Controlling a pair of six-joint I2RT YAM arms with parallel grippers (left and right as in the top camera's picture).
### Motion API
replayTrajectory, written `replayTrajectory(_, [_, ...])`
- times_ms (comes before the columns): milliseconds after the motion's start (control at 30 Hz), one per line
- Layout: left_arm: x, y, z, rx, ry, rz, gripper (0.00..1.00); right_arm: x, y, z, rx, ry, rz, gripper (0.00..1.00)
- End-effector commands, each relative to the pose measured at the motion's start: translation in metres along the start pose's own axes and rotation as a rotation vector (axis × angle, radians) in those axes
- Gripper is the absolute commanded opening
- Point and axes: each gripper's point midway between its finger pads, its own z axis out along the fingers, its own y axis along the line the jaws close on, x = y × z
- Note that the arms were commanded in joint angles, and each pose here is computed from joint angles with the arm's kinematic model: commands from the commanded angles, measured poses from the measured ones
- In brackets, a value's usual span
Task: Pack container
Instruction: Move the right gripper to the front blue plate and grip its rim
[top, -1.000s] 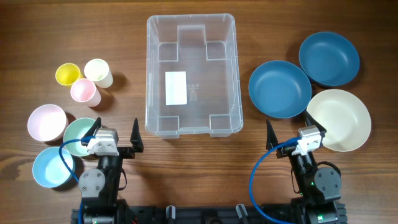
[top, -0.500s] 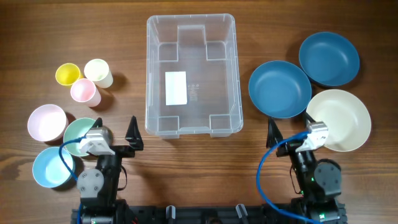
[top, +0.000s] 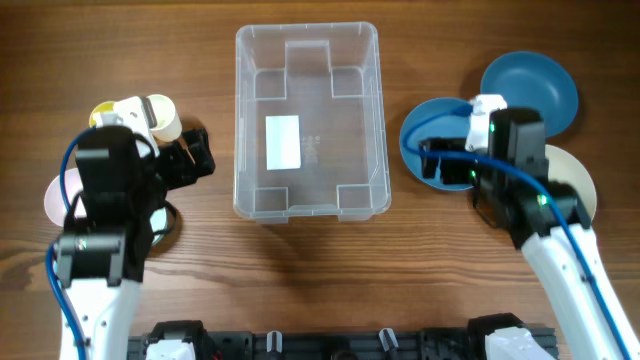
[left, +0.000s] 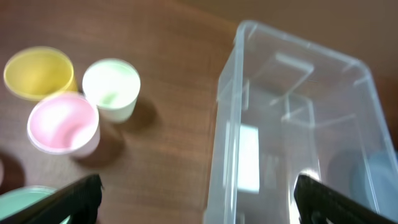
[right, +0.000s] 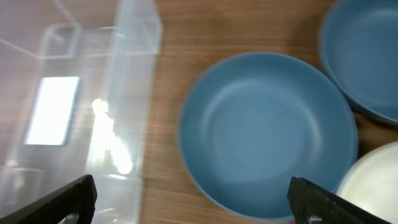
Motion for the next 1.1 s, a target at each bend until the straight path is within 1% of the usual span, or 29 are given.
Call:
replayTrajectory(0, [0.001,-0.008,0.006,0.024,0.061,-0.007,1.00,-0.010,0.031,-0.003,-0.173,0.020,0.014,1.00])
replayTrajectory(33, [0.007,-0.011,0.008,0.046,0.093,-0.011,1.00,-0.013,0.029,-0.003,-0.163,0.011,0.045,1.00])
replayTrajectory(100, [0.011,-0.012,0.010,0.052,0.116,-0.013,1.00,-0.009,-0.008,-0.001,0.010,0.017,0.392,0.99])
replayTrajectory(133, [0.011,-0.012,0.010,0.052,0.115,-0.013,1.00,0.000,-0.030,-0.001,0.093,0.035,0.562,0.96])
replayTrajectory(167, [0.011,-0.011,0.010,0.051,0.115,-0.014,1.00,0.009,-0.045,0.001,0.138,0.061,0.680,0.93])
replayTrajectory(200, [0.011,-0.011,0.010,0.050,0.116,-0.018,1.00,0.015,-0.053,0.003,0.166,0.083,0.733,0.95])
replayTrajectory(233, [0.011,-0.010,0.011,0.045,0.116,-0.032,1.00,0.031,-0.067,0.008,0.233,0.136,0.820,0.99])
replayTrajectory(333, [0.011,-0.009,0.011,0.038,0.114,-0.035,1.00,0.063,-0.082,0.025,0.360,0.252,0.929,1.00])
replayTrajectory(500, [0.011,-0.008,0.011,0.032,0.112,-0.035,1.00,0.102,-0.092,0.061,0.475,0.409,1.015,1.00])
replayTrajectory(600, [0.011,-0.008,0.011,0.032,0.112,-0.035,1.00,0.113,-0.098,0.077,0.521,0.437,1.045,1.00])
replayTrajectory(633, [0.011,-0.008,0.011,0.032,0.112,-0.034,1.00,0.113,-0.101,0.083,0.524,0.429,1.044,0.97])
replayTrajectory(667, [0.011,-0.008,0.011,0.032,0.112,-0.035,1.00,0.113,-0.102,0.088,0.525,0.422,1.049,0.93])
replayTrajectory(733, [0.011,-0.008,0.011,0.032,0.112,-0.035,1.00,0.115,-0.103,0.097,0.530,0.425,1.065,0.79])
replayTrajectory(867, [0.011,-0.008,0.011,0.032,0.112,-0.035,1.00,0.122,-0.105,0.105,0.540,0.443,1.065,0.40])
replayTrajectory(933, [0.011,-0.008,0.011,0.032,0.112,-0.035,1.00,0.122,-0.105,0.107,0.538,0.443,1.063,0.36])
replayTrajectory(1067, [0.011,-0.008,0.011,0.032,0.112,-0.035,1.00,0.121,-0.103,0.108,0.526,0.442,1.070,0.22])
